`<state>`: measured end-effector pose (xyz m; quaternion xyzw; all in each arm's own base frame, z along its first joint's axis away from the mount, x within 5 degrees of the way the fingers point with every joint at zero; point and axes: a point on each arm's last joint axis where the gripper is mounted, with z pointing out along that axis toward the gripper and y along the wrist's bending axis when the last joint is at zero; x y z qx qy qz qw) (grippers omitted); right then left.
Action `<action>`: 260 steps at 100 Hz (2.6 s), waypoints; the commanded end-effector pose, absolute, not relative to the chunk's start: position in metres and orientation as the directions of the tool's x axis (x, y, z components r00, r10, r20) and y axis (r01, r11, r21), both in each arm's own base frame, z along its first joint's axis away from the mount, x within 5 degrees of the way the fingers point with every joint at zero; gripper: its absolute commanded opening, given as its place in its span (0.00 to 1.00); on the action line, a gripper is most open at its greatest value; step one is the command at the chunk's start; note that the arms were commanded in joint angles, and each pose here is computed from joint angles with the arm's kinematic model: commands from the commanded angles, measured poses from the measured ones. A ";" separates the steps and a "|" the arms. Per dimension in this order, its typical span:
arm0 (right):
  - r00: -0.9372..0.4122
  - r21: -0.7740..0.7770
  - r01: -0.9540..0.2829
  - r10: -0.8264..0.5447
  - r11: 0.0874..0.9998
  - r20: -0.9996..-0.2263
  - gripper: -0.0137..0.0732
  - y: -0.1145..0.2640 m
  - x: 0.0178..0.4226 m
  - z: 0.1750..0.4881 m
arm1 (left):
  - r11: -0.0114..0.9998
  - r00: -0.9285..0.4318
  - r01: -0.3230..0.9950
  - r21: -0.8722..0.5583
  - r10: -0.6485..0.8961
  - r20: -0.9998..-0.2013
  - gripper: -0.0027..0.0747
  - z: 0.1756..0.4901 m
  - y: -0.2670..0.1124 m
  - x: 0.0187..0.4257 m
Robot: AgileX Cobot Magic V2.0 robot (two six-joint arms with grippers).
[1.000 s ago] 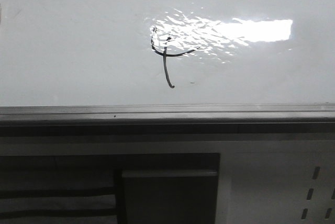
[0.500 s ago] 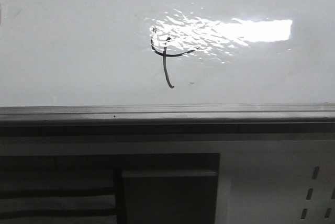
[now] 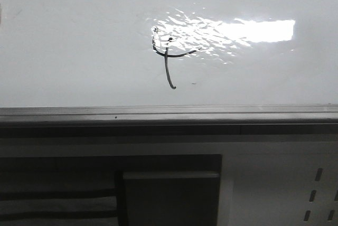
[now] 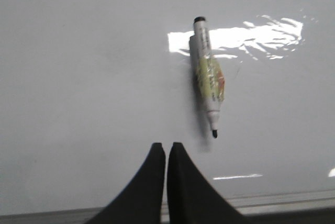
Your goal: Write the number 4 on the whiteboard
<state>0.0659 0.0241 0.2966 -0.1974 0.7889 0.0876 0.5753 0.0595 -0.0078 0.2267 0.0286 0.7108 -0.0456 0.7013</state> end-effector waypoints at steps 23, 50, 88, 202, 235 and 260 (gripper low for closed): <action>-0.166 -0.105 -0.422 -0.191 0.900 -0.967 0.08 0.026 0.067 0.311 | 0.998 0.109 0.057 -0.033 -0.039 -0.993 0.01 0.209 -0.003 0.058; -0.166 -0.105 -0.422 -0.191 0.900 -0.967 0.08 0.026 0.067 0.311 | 0.998 0.113 0.056 -0.029 -0.036 -0.993 0.01 0.210 -0.003 0.058; -0.166 -0.105 -0.422 -0.191 0.900 -0.967 0.08 0.026 0.067 0.311 | 0.998 0.113 0.056 -0.029 -0.036 -0.993 0.01 0.210 -0.003 0.058; 0.140 0.024 -0.067 0.033 0.997 -0.990 0.08 0.004 0.054 0.210 | 0.998 0.111 0.056 -0.029 -0.036 -0.993 0.01 0.210 -0.003 0.058; 0.144 0.009 -0.061 0.017 0.998 -0.989 0.08 0.004 0.054 0.210 | 0.998 0.111 0.056 -0.029 -0.036 -0.993 0.01 0.210 -0.003 0.058; 0.143 0.011 -0.062 0.019 0.998 -0.989 0.08 0.004 0.054 0.210 | 0.998 0.111 0.056 -0.029 -0.036 -0.993 0.01 0.210 -0.003 0.058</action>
